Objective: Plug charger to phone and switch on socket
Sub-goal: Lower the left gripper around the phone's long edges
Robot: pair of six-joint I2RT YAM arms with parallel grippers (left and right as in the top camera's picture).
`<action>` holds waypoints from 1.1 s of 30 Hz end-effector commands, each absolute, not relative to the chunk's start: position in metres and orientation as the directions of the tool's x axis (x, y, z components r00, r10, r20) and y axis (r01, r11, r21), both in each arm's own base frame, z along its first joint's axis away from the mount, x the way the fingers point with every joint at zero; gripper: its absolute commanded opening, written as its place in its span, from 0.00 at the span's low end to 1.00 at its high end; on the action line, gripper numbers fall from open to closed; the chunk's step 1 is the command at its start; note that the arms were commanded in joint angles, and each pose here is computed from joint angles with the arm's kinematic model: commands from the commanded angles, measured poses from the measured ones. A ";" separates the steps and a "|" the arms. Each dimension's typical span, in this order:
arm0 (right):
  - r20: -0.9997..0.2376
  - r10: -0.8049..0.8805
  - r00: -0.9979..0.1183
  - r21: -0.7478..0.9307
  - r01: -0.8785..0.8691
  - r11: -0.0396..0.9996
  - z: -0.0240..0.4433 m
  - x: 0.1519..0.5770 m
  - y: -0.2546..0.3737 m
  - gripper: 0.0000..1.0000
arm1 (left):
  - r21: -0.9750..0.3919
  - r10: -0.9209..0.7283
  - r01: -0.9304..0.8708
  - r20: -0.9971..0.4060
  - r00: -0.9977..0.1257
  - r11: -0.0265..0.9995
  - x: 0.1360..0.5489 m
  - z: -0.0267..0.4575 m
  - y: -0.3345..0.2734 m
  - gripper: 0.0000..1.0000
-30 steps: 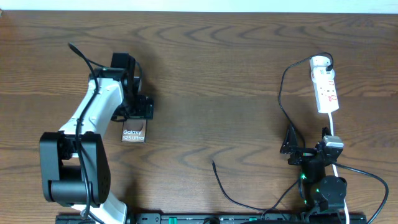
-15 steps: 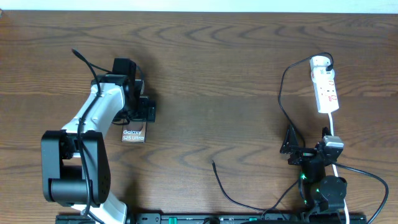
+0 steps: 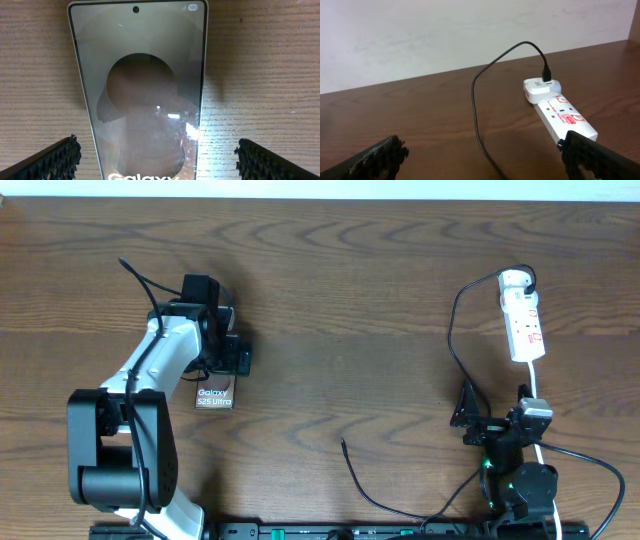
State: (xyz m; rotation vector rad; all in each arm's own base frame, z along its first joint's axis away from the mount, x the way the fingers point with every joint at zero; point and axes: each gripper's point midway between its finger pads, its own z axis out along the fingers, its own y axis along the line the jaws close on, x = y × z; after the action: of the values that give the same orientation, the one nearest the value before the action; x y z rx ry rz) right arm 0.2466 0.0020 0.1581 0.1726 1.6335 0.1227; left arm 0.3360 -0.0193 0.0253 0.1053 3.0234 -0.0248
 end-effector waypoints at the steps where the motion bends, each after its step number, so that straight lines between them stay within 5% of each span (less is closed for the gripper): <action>1: -0.982 0.175 -0.068 0.173 0.030 0.984 0.157 0.246 0.004 0.99 | -0.011 0.099 0.100 -0.096 -0.990 0.995 0.331 0.019 -0.019 0.99; 33: -0.982 0.175 -0.067 0.173 0.030 0.984 0.158 0.246 0.004 0.99 | -0.059 0.044 0.052 -0.122 -0.992 0.997 0.331 0.008 -0.002 0.99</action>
State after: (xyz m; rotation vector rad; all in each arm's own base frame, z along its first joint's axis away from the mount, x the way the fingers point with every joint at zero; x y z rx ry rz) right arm 0.2466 0.0020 0.1581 0.1726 1.6335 0.1227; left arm 0.3321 0.0005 0.0108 0.0553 3.0128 -0.0282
